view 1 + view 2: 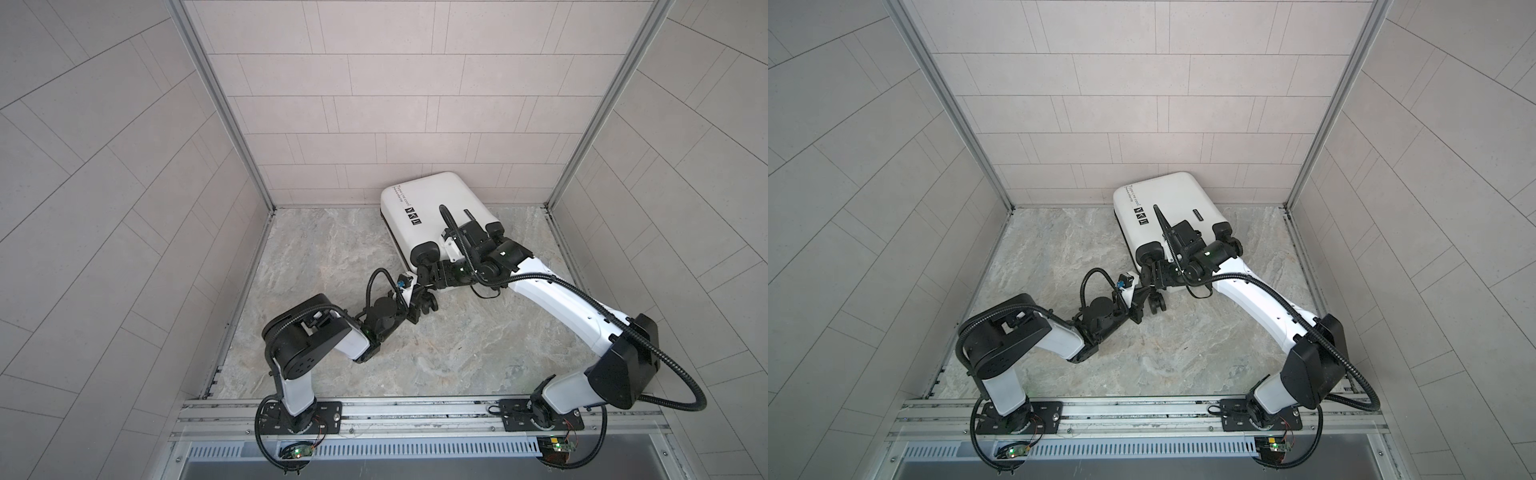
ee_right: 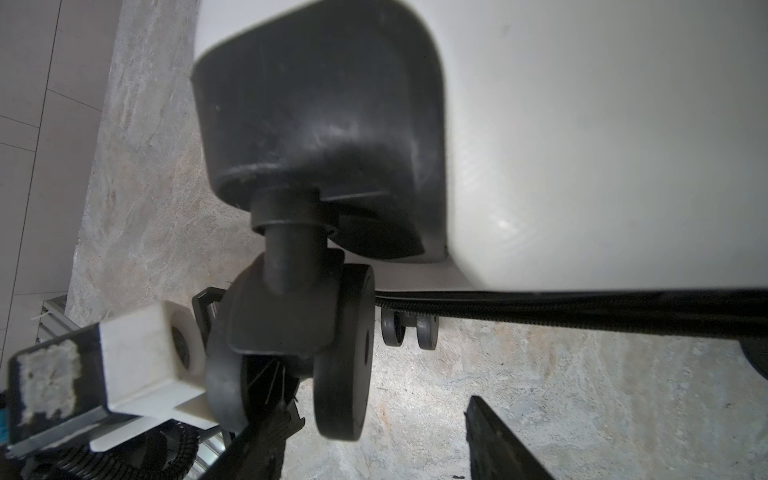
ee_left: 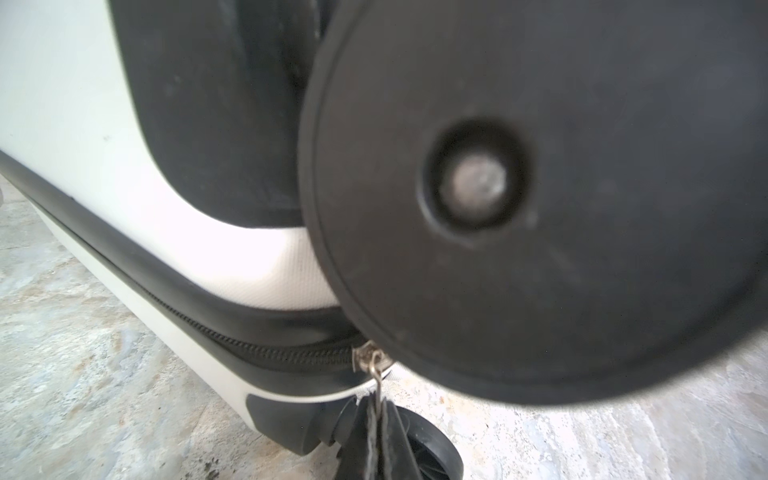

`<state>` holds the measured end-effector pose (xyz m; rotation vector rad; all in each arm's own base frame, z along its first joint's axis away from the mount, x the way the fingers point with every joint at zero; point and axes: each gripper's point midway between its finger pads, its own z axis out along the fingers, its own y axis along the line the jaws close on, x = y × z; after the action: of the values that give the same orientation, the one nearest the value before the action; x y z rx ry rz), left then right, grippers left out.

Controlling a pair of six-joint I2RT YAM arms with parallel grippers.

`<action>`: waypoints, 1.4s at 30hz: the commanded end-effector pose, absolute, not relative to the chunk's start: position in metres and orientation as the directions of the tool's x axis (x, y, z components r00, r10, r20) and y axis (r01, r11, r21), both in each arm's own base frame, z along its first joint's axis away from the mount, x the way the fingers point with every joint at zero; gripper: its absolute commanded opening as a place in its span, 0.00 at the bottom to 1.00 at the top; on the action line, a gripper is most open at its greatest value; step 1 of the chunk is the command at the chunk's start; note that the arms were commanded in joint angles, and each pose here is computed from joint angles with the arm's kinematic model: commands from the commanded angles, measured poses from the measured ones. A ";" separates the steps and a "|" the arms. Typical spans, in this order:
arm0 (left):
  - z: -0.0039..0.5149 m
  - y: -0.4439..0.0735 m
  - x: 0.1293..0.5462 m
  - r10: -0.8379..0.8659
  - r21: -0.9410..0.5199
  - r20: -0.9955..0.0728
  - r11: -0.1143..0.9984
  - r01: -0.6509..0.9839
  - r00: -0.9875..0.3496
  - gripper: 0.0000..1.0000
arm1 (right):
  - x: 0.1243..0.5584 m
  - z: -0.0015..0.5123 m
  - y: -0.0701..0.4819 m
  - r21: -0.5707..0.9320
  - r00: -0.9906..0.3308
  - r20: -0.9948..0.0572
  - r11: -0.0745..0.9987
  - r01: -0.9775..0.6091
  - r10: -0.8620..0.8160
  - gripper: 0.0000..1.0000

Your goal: Pack the luggage

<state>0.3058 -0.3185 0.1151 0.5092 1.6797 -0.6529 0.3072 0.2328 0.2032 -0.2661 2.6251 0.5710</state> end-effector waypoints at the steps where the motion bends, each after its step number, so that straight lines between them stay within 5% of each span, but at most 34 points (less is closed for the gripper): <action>1: 0.144 -0.320 0.300 -0.069 -0.141 -0.989 0.717 0.682 -0.132 0.00 | 0.310 0.220 0.246 0.378 -0.870 -0.485 0.876 -0.300 -0.089 0.70; 19: 0.135 -0.322 0.299 -0.050 -0.138 -0.988 0.712 0.689 -0.146 0.00 | 0.312 0.252 0.240 0.383 -0.844 -0.533 0.872 -0.303 -0.060 0.71; 32: 0.135 -0.324 0.300 -0.052 -0.141 -0.988 0.707 0.693 -0.147 0.00 | 0.327 0.226 0.256 0.343 -0.866 -0.487 0.888 -0.307 -0.111 0.72; 42: 0.137 -0.325 0.300 -0.055 -0.141 -0.988 0.703 0.697 -0.144 0.00 | 0.345 0.214 0.266 0.314 -0.870 -0.475 0.898 -0.309 -0.133 0.59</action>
<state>0.3042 -0.3170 0.1150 0.5180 1.6771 -0.6573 0.3415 0.2645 0.2129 -0.3047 2.6119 0.5607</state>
